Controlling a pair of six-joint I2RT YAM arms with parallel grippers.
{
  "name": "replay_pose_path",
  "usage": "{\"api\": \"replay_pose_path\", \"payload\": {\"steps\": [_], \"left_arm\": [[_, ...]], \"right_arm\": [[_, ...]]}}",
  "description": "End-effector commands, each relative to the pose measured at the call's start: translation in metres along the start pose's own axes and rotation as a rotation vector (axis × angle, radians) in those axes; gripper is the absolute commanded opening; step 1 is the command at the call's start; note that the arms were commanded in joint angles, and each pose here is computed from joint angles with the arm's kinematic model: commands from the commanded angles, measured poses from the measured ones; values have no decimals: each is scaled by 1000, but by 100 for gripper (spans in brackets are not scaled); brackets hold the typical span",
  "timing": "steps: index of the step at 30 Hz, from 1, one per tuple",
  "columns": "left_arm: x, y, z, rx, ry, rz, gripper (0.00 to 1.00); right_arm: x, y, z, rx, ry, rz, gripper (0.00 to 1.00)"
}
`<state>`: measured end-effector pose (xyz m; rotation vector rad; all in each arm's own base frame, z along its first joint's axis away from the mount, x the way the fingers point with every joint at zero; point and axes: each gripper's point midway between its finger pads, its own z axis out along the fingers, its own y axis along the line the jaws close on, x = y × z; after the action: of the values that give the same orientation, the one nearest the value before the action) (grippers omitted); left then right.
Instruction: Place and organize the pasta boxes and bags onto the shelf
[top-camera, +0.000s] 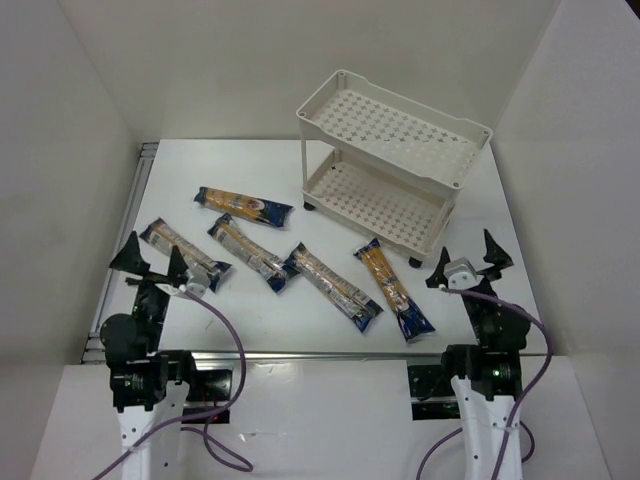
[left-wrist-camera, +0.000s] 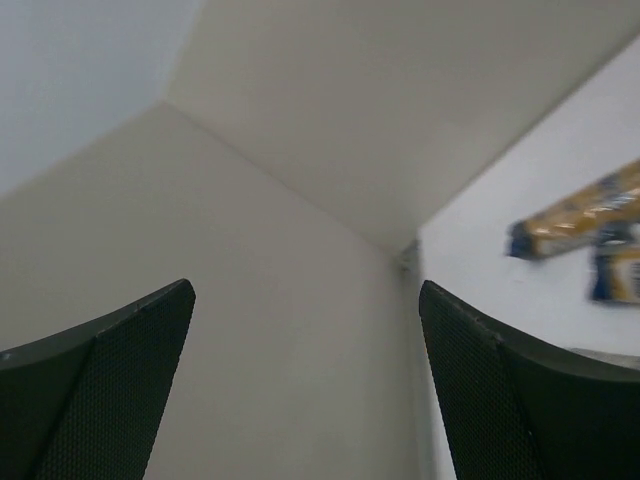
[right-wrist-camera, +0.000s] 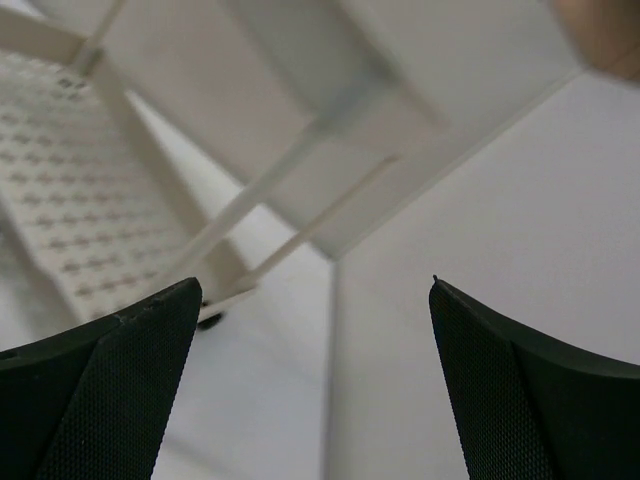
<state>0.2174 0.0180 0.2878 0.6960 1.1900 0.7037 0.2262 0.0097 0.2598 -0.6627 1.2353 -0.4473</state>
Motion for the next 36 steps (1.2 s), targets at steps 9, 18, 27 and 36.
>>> {"api": "replay_pose_path", "payload": {"steps": [9,18,27,36], "left_arm": [[-14,113,-12,-231,283,-129,100],[8,45,23,51,547,-590,100],[26,7,30,127,590,-800,100],[68,6,35,69,690,-936,100]], "right_arm": [[-123,-152,13,108,178,194,99],[-202,-116,69,-423,172,633,99],[-246,-188,156,-322,-27,599,98],[-318,18,227,-374,22,199,100]]}}
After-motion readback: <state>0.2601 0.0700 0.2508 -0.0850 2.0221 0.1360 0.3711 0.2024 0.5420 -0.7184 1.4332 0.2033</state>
